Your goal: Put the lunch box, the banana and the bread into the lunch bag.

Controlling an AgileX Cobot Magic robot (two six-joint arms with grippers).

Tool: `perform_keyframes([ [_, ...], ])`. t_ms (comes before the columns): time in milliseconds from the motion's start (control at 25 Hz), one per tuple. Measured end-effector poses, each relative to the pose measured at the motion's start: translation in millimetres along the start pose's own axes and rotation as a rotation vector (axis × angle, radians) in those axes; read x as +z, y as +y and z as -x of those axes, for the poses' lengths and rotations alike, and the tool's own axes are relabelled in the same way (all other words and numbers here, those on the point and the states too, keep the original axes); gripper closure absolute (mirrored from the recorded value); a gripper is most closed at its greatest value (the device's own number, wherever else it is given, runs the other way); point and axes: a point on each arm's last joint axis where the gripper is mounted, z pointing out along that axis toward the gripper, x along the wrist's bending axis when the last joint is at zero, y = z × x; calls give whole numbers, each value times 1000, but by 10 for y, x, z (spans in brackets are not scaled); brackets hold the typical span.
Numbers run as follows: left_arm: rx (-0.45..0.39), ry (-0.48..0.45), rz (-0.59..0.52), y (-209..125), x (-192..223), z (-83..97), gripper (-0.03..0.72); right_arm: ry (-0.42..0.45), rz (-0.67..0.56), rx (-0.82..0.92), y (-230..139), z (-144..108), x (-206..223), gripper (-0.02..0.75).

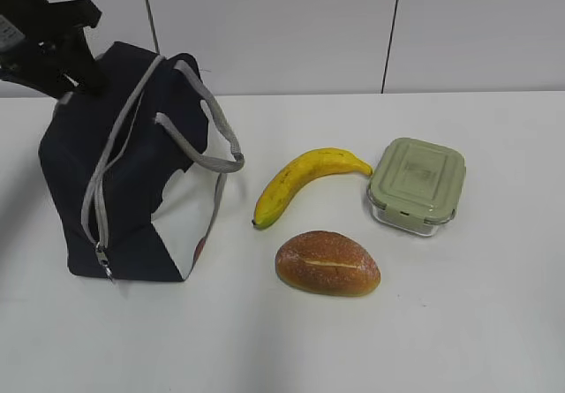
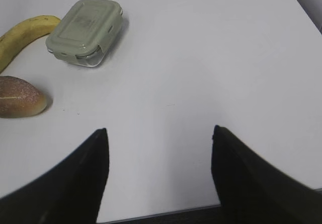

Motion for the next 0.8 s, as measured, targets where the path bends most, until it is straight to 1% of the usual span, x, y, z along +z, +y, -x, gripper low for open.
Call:
perform_keyframes([
  [200,-6,-7,5,15,32,-5,477,0,0,0,0,0,0,263],
  [280,-7,-7,6,20,40,-7,542,0,0,0,0,0,0,264],
  [400,-9,-9,9,23,41,-6,667,0,0,0,0,0,0,264],
  [480,-12,-16,11,25,41,1,688,0,0,0,0,0,0,264],
  [800,-40,-77,23,36,39,56,691,0,0,0,0,0,0,264],
])
